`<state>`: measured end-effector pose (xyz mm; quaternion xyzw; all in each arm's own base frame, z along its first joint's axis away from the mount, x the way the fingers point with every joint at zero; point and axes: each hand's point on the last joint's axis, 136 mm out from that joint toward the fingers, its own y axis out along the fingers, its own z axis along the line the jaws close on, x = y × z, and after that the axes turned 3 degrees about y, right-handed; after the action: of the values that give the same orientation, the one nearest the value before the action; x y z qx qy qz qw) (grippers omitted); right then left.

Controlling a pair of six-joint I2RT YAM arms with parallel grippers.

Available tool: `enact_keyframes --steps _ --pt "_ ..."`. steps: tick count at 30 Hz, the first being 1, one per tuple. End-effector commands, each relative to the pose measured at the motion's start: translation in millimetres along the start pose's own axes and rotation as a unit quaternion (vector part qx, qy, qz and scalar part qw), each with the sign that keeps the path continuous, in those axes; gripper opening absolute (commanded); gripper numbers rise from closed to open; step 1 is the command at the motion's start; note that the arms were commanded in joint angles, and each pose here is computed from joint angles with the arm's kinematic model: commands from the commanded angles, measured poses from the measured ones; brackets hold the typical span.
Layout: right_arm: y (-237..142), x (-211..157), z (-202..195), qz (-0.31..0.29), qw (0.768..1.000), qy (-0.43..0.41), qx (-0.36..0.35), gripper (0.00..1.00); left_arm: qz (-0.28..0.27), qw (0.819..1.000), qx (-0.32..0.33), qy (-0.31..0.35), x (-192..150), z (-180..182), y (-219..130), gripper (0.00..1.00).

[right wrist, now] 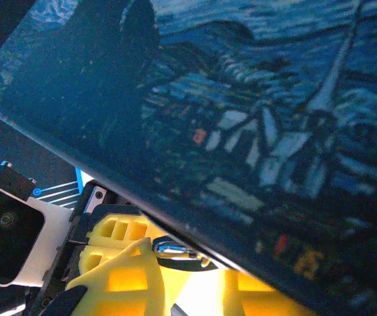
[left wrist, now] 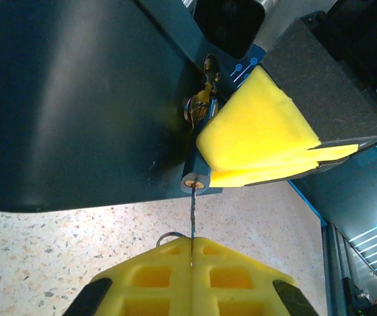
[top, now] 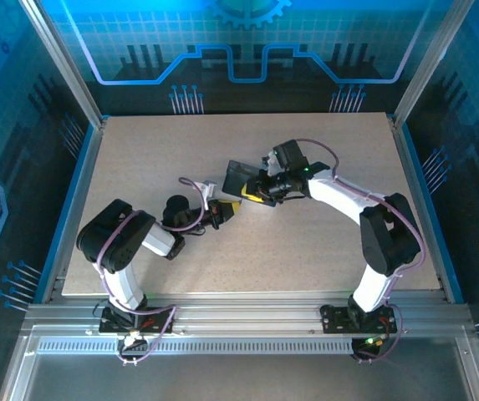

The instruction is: Unlock a padlock with a key

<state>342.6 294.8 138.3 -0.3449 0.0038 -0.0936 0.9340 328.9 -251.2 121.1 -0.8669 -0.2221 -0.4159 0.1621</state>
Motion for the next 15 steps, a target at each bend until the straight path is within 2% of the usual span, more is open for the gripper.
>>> enact_keyframes --steps 1,15 --pt "-6 -20 21 0.037 0.998 -0.006 0.046 0.0 -0.046 0.997 -0.047 0.039 35 -27 1 0.0" --pt "-2 -25 23 0.05 0.996 -0.007 0.068 0.0 -0.053 0.996 -0.059 0.031 48 -32 1 0.0"
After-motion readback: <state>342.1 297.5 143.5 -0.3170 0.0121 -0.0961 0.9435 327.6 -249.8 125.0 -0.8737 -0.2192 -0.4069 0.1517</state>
